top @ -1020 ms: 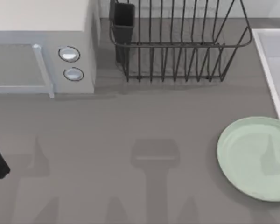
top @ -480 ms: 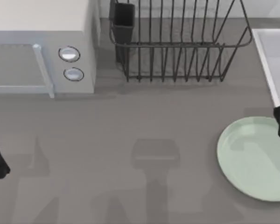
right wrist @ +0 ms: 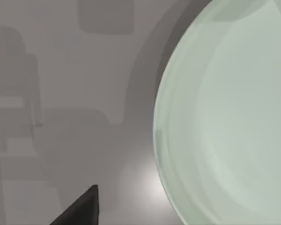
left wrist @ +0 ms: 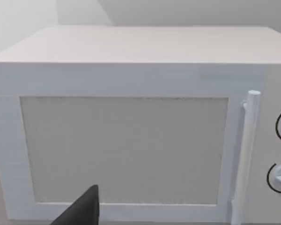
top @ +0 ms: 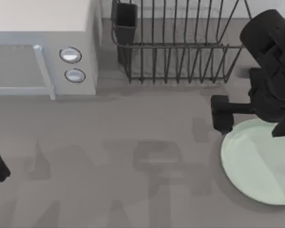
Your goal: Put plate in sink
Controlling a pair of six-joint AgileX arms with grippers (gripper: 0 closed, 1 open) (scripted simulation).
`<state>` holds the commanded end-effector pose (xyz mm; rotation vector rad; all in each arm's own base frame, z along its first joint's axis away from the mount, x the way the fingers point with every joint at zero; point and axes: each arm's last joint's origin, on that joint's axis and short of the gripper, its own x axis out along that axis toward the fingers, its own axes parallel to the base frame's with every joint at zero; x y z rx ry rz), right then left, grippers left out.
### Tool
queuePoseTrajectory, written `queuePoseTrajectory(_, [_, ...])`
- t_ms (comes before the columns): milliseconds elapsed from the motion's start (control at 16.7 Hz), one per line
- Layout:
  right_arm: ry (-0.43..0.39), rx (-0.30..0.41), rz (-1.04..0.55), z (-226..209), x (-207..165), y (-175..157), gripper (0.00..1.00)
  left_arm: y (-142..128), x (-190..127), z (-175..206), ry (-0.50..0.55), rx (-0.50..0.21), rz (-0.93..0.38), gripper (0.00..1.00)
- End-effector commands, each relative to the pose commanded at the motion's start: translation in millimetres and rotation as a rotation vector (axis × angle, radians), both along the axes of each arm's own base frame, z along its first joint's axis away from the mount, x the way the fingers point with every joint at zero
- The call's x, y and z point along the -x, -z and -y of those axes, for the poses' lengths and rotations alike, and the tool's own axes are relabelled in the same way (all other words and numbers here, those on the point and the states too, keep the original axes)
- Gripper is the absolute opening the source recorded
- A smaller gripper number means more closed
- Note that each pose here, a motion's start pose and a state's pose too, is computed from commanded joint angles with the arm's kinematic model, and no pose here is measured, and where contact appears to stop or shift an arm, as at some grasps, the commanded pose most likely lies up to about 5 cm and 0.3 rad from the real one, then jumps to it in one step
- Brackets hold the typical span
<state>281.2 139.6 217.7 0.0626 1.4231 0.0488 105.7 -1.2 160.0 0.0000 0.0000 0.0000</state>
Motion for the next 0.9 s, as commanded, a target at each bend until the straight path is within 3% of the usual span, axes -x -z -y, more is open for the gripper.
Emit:
queuePoseTrajectory(300, [0.001,0.069,-0.143,-29,-19,23,1.0,0,0,0,0.0,0.0,0.0,1.0])
queuePoseTrajectory(660, [0.005,0.071,-0.147,-28,-20,25,1.0,0,0,0,0.0,0.0,0.0,1.0])
queuePoseTrajectory(900, [0.004,0.073,-0.15,-30,-22,58,1.0,0,0,0,0.0,0.0,0.0,1.0])
